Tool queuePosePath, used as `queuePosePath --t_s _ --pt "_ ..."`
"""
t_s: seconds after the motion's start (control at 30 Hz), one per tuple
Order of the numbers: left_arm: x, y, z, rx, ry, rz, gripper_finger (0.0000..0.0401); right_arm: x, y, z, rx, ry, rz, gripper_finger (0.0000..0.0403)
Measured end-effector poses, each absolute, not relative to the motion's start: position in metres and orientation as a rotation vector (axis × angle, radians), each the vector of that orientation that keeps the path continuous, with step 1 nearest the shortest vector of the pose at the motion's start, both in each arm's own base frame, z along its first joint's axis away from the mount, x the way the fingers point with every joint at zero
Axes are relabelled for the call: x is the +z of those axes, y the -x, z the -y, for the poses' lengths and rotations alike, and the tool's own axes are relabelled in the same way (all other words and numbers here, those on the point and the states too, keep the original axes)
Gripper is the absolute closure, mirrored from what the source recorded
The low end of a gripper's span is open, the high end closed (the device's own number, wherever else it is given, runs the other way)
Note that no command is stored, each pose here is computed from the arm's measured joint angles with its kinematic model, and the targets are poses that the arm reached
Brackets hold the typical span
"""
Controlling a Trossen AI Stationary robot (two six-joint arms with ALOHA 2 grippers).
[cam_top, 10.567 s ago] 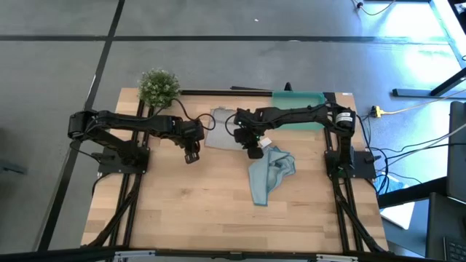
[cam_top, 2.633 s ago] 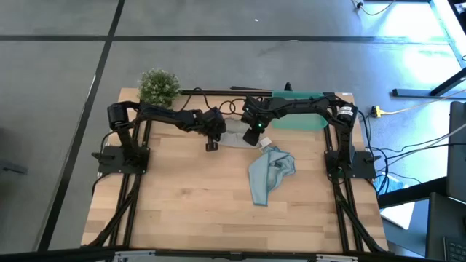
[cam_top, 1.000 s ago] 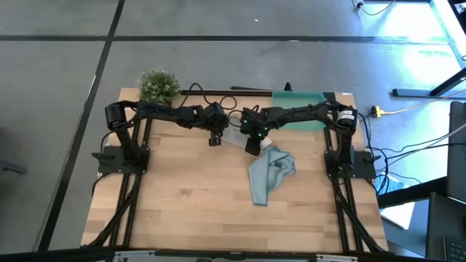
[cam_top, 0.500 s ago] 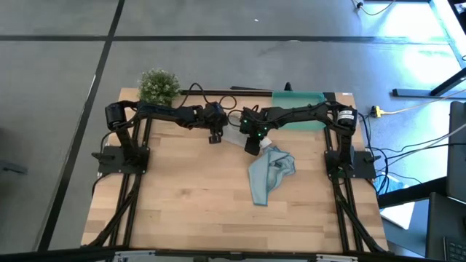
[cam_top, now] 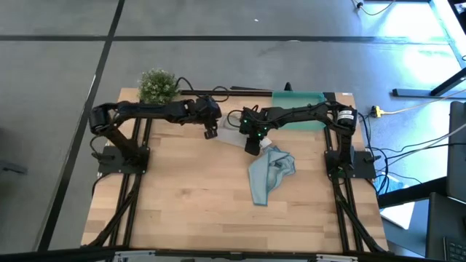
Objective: Roll microfiber towels into tight, uniform cylinder then place into a basket
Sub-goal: Roll the grey microfiber towel
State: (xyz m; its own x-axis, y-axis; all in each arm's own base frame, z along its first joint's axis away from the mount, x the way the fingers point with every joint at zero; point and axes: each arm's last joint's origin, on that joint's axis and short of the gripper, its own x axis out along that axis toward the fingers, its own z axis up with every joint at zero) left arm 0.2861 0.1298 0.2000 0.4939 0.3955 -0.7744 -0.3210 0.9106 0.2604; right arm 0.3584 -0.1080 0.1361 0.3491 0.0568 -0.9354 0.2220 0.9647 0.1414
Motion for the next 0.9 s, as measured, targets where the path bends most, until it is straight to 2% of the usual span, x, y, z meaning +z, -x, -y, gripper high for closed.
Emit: queuePosePath --t_s 0.2,0.37,0.47,0.9 --pt "0.223 -0.266 -0.112 0.45 0.01 -0.987 0.0313 0.136 -0.364 0.107 -0.042 -0.163 -1.159 0.0276" --pt "0.243 -0.252 -0.093 0.424 0.025 -0.971 0.0313 0.138 -0.371 0.097 0.146 -0.045 -1.083 0.0276" --pt "0.253 -0.243 -0.084 0.422 0.043 -0.953 0.0313 0.138 -0.374 0.09 0.196 0.009 -1.068 0.0276" --pt "0.267 -0.236 -0.076 0.427 0.057 -0.887 0.0313 0.172 -0.389 0.084 0.217 0.038 -1.09 0.0276"
